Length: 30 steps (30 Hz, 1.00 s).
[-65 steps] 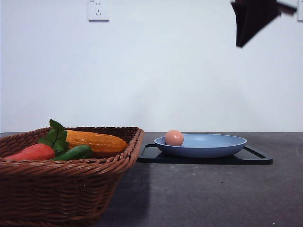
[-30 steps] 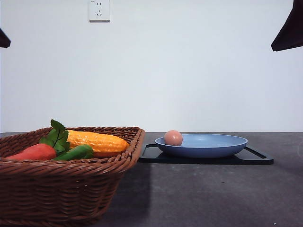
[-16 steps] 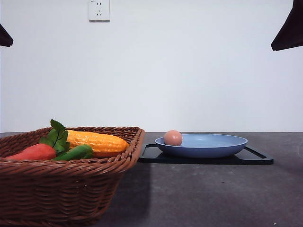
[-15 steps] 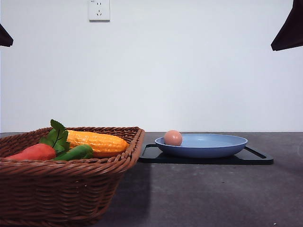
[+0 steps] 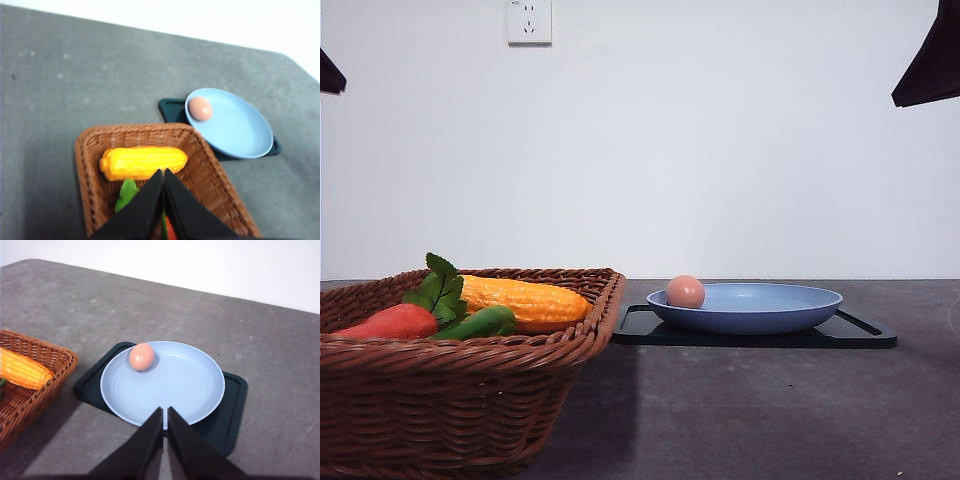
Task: Transfer egg from basket to plate and serve
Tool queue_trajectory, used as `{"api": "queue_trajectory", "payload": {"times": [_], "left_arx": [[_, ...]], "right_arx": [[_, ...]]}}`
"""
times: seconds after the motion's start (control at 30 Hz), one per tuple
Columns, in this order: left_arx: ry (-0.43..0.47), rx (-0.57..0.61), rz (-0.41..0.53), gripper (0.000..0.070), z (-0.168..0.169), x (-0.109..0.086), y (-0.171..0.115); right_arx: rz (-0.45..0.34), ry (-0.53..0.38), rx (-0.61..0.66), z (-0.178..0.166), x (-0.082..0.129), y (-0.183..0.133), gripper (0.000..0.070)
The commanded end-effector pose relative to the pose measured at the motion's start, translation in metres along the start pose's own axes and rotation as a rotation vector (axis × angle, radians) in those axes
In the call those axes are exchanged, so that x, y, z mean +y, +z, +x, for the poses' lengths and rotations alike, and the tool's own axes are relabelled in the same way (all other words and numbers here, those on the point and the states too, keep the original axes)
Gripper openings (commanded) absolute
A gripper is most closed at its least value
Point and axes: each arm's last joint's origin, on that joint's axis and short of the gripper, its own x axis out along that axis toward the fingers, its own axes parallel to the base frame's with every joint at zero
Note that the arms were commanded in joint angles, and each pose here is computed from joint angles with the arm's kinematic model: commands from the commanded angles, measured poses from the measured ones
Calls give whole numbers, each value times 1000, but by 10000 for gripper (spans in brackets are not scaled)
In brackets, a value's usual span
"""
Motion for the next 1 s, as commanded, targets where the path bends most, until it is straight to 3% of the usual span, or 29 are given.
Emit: {"api": "queue_trajectory", "payload": {"times": [0.0, 0.13, 0.33, 0.57, 0.97], "left_arx": [[-15, -63, 7, 0, -9, -3, 5], [-5, -198, 85, 0, -34, -3, 6], [189, -303, 242, 0, -47, 16, -21], [365, -305, 204, 0, -36, 44, -61], [495, -220, 82, 0, -18, 69, -98]], "right_arx": [[18, 6, -17, 0, 1, 3, 0], [18, 6, -17, 0, 1, 3, 0], [18, 6, -17, 0, 1, 3, 0], [19, 6, -18, 0, 1, 3, 0], [19, 6, -20, 0, 1, 4, 0]]}}
